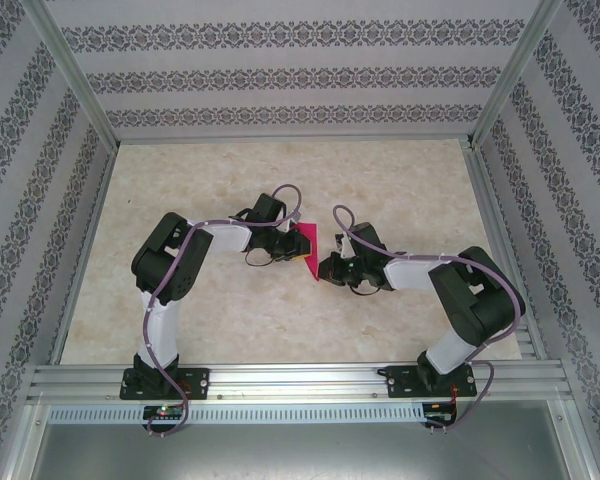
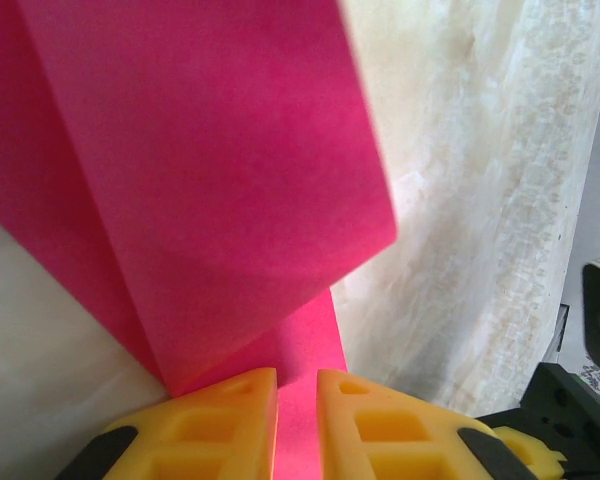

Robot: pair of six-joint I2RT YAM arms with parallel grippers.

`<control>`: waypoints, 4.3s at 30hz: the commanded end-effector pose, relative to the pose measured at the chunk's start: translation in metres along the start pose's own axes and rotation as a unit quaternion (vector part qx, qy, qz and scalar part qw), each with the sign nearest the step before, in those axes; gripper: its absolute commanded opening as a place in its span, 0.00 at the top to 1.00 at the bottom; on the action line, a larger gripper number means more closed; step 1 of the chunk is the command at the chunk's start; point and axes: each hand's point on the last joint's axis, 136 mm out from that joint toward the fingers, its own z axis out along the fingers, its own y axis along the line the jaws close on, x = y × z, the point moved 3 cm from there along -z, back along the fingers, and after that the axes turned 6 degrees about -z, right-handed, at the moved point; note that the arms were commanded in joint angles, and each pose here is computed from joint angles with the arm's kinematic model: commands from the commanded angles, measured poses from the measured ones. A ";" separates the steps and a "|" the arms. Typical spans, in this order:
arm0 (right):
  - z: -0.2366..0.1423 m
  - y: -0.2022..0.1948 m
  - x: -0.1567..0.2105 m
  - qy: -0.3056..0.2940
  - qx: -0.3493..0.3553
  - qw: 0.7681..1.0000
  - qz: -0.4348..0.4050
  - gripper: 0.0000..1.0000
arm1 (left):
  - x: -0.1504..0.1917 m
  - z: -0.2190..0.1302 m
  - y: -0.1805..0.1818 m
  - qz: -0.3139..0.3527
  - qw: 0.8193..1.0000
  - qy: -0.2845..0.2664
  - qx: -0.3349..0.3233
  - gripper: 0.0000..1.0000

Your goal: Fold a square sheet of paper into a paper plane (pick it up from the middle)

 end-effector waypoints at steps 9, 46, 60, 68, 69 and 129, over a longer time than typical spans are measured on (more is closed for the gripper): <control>0.009 -0.003 0.012 0.040 0.003 0.999 -0.003 0.93 | 0.020 0.012 0.044 -0.030 0.996 0.023 -0.079 0.81; -0.003 0.016 -0.004 0.013 0.002 1.000 -0.026 0.83 | 0.023 0.013 0.050 -0.036 0.996 0.026 -0.084 0.81; 0.000 0.020 -0.006 0.016 -0.006 0.999 -0.031 0.93 | 0.024 0.013 0.052 -0.038 0.995 0.027 -0.088 0.81; 0.012 0.019 0.004 0.038 -0.003 0.999 -0.031 0.95 | 0.026 0.014 0.055 -0.043 0.995 0.027 -0.091 0.81; 0.014 0.017 0.004 0.040 -0.002 0.999 -0.029 0.95 | 0.026 0.014 0.056 -0.044 0.994 0.027 -0.092 0.81; 0.038 0.019 0.019 0.065 0.066 0.992 -0.090 0.88 | 0.027 0.012 0.069 -0.064 0.990 0.016 -0.123 0.86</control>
